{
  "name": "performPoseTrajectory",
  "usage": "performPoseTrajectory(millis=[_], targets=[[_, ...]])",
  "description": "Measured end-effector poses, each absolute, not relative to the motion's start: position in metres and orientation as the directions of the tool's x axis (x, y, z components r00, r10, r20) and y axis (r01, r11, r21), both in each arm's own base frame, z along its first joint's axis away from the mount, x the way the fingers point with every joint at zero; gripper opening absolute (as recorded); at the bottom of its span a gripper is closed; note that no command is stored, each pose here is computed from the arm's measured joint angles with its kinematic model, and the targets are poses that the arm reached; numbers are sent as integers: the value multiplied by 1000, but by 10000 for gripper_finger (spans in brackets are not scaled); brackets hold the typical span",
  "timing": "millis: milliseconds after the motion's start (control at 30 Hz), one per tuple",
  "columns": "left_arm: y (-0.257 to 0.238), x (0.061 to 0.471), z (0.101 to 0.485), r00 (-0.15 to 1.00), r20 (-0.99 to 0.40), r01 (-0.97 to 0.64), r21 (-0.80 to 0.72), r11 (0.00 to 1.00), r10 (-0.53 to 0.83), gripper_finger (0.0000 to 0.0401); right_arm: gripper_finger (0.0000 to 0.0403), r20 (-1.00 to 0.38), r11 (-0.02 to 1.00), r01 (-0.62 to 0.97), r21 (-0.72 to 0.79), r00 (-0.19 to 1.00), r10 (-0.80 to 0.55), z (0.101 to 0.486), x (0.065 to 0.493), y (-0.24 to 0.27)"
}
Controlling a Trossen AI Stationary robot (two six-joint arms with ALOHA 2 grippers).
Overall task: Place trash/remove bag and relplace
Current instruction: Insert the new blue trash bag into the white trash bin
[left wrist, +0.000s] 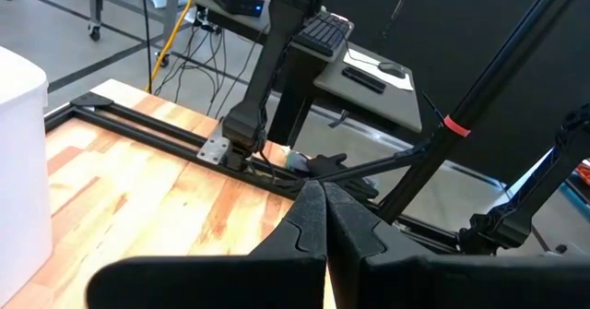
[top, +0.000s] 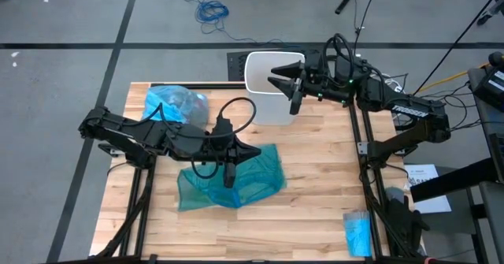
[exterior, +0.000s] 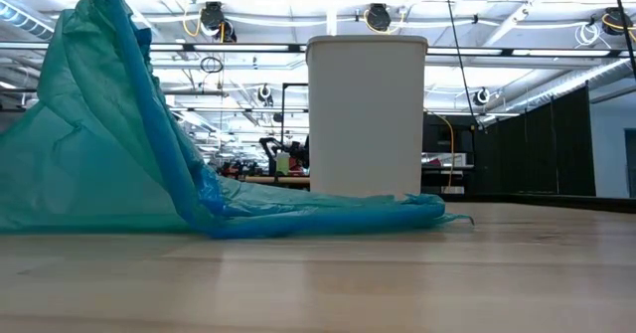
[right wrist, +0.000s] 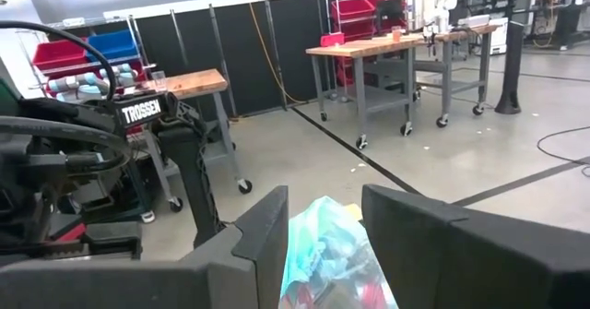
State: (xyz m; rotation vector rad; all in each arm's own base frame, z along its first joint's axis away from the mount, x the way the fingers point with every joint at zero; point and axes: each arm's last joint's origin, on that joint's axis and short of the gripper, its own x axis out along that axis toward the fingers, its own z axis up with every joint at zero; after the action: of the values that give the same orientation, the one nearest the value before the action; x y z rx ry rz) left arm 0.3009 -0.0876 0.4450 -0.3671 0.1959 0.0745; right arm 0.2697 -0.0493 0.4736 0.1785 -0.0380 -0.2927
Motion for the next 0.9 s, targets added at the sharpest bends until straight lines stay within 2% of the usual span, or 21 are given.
performPoseTrajectory(millis=[900], targets=[[-88, 301, 445, 978, -204, -108, -349, 931, 37, 0, 132, -37, 939, 290, 185, 957, -288, 469, 270, -49]])
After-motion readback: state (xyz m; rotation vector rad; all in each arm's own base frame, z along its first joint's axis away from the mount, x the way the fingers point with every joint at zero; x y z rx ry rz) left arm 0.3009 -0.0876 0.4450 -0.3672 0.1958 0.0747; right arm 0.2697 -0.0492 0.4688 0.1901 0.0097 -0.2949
